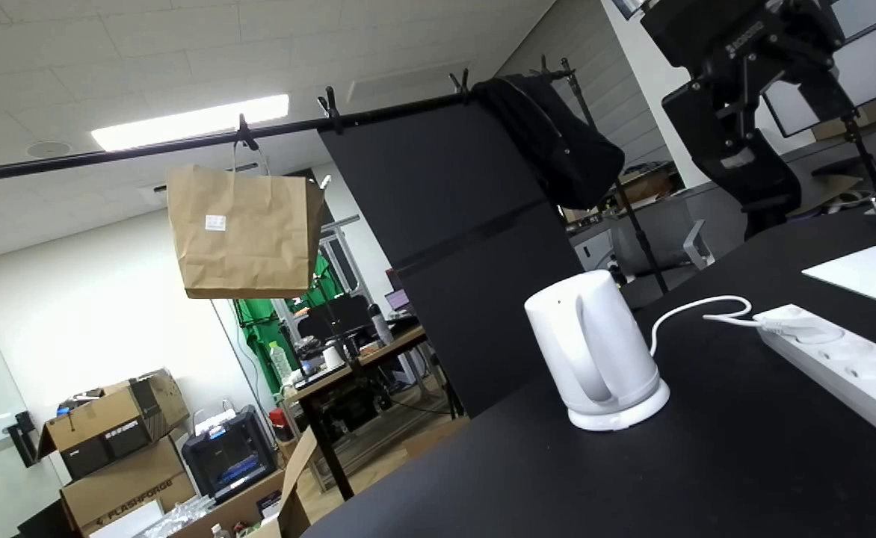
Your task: Flick the switch on the extension cord
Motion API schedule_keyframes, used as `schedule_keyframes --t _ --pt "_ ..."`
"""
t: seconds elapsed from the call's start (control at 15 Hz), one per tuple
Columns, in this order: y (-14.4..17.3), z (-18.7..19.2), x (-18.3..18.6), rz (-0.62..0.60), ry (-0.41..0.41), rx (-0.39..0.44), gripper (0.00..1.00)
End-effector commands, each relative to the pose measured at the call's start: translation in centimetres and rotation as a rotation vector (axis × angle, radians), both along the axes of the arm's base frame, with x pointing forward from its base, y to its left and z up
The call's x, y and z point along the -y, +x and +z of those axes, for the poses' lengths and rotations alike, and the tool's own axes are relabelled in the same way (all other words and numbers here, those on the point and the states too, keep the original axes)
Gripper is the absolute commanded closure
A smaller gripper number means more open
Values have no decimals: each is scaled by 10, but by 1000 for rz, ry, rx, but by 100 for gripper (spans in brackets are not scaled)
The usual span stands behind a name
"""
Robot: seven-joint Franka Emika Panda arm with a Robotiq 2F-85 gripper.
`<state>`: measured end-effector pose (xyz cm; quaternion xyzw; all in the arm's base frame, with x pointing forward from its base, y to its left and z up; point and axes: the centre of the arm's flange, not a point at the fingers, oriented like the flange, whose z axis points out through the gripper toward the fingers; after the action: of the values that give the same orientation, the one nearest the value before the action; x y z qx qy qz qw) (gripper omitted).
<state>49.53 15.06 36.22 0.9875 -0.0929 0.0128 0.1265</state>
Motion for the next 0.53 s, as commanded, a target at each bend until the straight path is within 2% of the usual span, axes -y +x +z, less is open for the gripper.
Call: schedule_keyframes --t 0.0,0.47 --pt "0 0 0 0 0 0 0" --pt "-10 -11 -9 -42 15 26 0"
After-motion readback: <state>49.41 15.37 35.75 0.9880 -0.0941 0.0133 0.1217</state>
